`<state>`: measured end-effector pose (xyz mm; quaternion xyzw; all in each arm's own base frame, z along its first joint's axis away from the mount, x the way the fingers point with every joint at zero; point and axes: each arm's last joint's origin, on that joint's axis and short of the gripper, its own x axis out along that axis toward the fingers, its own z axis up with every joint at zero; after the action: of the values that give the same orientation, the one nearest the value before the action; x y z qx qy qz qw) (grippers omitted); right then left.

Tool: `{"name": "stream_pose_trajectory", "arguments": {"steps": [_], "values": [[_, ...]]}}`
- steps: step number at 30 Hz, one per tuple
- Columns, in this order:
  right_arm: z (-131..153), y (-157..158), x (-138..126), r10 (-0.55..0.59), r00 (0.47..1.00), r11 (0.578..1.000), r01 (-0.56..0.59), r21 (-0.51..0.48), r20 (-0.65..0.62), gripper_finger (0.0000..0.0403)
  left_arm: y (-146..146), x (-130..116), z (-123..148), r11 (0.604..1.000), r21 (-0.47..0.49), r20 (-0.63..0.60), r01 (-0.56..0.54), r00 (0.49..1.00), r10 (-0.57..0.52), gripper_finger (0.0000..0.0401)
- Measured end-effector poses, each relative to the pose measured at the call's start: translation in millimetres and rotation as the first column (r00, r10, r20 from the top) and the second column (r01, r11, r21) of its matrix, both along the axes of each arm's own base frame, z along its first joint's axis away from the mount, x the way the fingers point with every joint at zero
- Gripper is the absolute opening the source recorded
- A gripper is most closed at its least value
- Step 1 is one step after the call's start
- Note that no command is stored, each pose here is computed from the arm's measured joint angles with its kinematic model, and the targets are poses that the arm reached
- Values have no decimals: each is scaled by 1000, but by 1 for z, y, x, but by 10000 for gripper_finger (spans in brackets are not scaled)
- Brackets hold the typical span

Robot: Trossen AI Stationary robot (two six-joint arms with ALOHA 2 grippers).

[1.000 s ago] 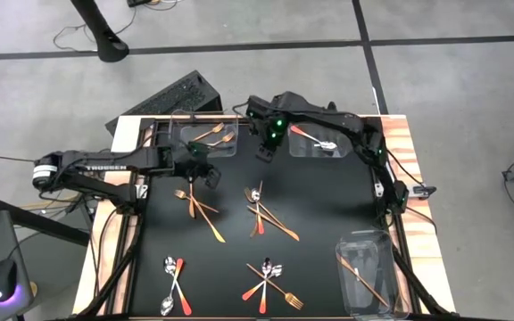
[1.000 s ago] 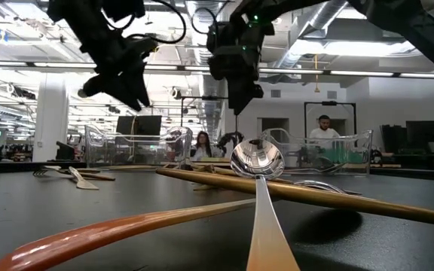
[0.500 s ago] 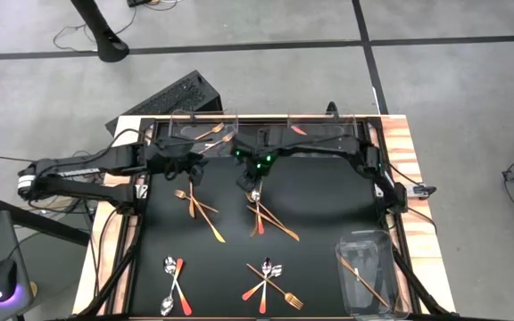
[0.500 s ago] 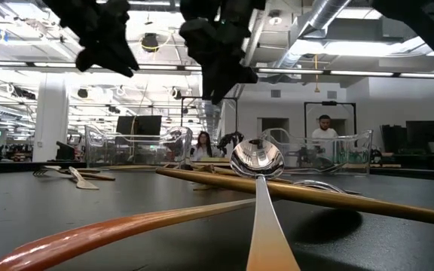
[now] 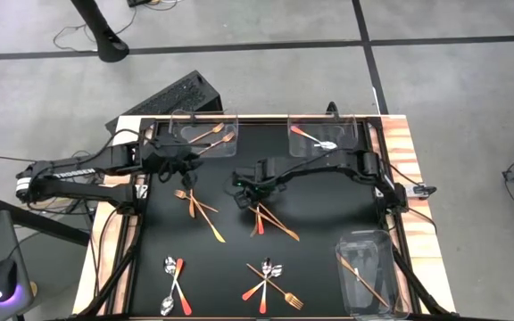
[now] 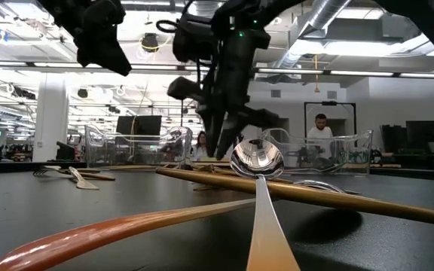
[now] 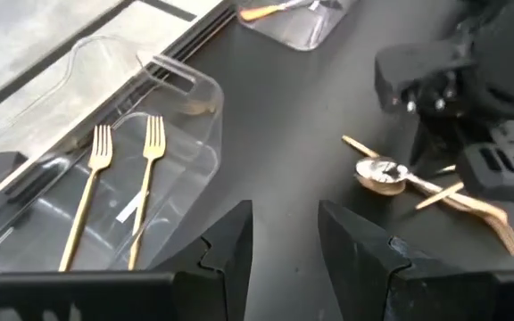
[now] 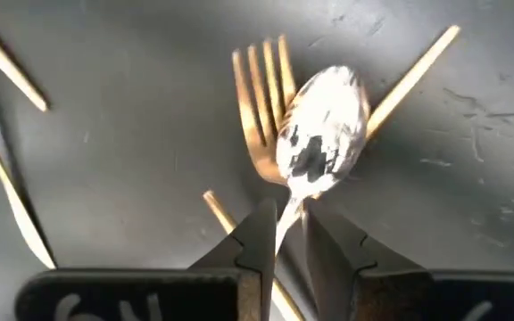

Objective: Sort silverware by color (type)
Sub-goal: Put the orange spoon into the top right transparent bin

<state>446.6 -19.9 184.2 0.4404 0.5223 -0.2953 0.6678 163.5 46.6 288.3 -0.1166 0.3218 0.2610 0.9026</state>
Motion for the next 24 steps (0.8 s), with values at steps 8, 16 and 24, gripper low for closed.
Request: {"name": "stream_pose_trajectory", "arguments": {"steps": [8,16,24], "values": [[-14,4,1,-31,999,999,31,-7,40,82,-1,-4,-5,1000,6,-78,21,997,-20,118],[-23,6,4,-39,999,999,40,-8,35,82,-2,-8,-8,1000,1,-132,12,991,-12,118],[-43,13,4,12,999,1000,-13,-7,-40,108,-1,-9,-8,1000,18,-138,-14,990,17,118]]}}
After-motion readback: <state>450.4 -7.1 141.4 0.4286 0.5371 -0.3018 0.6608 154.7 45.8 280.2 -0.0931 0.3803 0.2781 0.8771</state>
